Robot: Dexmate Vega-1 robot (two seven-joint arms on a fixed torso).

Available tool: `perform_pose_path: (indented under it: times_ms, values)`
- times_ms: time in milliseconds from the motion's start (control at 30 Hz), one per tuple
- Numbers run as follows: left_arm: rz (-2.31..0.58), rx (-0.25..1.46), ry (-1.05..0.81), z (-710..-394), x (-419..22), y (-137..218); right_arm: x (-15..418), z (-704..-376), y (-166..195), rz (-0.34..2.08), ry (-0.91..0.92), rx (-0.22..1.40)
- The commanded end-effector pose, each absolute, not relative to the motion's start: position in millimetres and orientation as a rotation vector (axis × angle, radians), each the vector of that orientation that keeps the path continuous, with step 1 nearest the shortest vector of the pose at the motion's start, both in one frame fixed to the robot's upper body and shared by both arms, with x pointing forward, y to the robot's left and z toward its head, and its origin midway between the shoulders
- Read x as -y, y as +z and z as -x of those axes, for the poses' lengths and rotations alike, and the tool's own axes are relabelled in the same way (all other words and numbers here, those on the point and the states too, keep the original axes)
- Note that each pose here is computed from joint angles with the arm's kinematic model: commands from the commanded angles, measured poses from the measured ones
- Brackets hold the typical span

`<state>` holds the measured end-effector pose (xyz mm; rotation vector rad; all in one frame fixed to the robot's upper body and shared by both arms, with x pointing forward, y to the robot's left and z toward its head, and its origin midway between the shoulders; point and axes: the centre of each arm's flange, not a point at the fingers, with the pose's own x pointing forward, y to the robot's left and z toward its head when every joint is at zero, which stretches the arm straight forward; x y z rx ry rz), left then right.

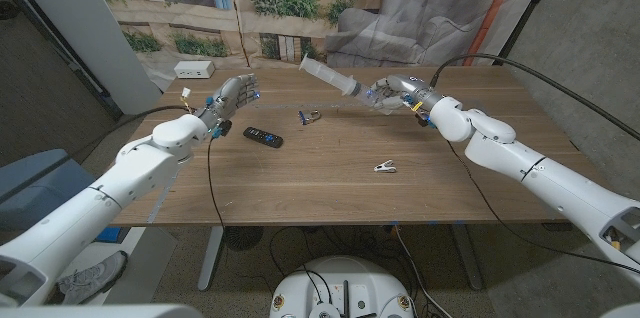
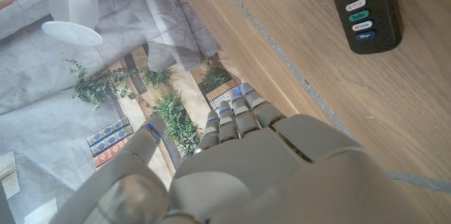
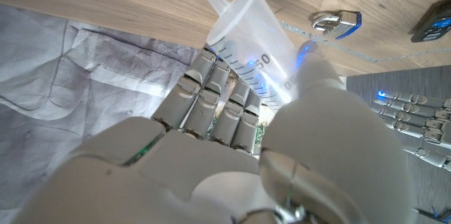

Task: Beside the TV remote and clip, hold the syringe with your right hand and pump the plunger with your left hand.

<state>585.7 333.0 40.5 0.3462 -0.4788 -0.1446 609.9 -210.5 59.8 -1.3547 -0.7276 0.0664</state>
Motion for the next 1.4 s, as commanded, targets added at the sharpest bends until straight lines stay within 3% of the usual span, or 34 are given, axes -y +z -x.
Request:
perform_pose_path:
  times_ms: [33, 633, 1400]
  values:
    - [-0.476, 0.529, -0.123, -541, -325, 66, 224, -593, 55, 1.240, 0.044, 0.754]
    - [-0.597, 0.638, -0.147, -500, -315, 115, 227, -585, 30, 1.023, -0.024, 0.790]
    - [-0.697, 0.733, -0.165, -476, -294, 151, 221, -600, -8, 0.990, -0.019, 0.785]
